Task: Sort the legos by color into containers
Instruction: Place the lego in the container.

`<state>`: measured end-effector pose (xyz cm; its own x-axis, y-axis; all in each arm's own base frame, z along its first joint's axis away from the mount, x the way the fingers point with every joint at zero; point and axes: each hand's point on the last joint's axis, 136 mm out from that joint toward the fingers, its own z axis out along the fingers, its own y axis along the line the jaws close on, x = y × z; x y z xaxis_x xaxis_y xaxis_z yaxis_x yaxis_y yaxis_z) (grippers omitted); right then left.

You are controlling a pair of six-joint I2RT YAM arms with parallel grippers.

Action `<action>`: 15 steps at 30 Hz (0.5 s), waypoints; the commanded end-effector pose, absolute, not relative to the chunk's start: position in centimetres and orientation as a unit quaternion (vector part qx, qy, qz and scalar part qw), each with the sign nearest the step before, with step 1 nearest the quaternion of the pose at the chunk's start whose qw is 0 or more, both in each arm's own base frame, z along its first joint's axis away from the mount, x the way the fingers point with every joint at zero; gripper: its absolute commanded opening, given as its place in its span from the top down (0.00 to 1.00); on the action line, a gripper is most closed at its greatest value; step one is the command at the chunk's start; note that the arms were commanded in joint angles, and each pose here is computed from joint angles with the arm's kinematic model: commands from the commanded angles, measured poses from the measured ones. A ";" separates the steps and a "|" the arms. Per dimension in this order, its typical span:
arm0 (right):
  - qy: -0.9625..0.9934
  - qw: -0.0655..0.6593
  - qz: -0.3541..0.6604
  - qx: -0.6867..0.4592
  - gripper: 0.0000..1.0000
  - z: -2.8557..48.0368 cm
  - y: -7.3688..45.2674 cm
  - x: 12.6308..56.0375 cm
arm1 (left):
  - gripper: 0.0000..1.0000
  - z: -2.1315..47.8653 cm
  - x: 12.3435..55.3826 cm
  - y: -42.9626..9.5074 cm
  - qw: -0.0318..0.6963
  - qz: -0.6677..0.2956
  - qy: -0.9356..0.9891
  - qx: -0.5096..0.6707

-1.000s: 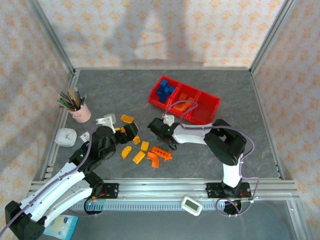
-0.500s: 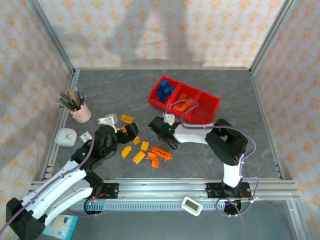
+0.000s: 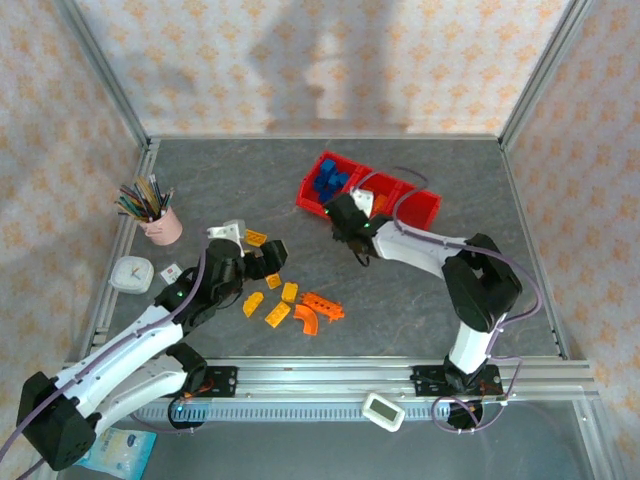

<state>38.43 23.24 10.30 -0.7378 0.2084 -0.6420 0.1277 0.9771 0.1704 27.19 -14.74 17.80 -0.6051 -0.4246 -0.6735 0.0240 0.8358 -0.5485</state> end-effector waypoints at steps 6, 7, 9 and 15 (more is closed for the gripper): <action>0.912 0.393 0.023 0.114 0.71 13.3 18.9 45.2 | 0.01 20.9 29.7 -17.1 0.453 -0.289 0.839 -0.088; 0.912 0.392 0.020 0.116 0.71 13.1 18.6 46.0 | 0.01 21.0 30.0 -17.3 0.452 -0.289 0.839 -0.085; 0.913 0.389 0.023 0.118 0.71 12.7 18.3 47.4 | 0.01 21.0 30.4 -17.7 0.451 -0.289 0.841 -0.081; 0.912 0.396 0.025 0.106 0.53 13.6 18.7 49.8 | 0.01 20.9 31.2 -18.2 0.449 -0.286 0.843 -0.078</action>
<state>49.33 18.19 12.18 -0.6692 0.2449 -0.7015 0.2053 0.9683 0.1422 30.35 -17.65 18.81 -0.6198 -0.3819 -0.6855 0.0788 0.8389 -0.5386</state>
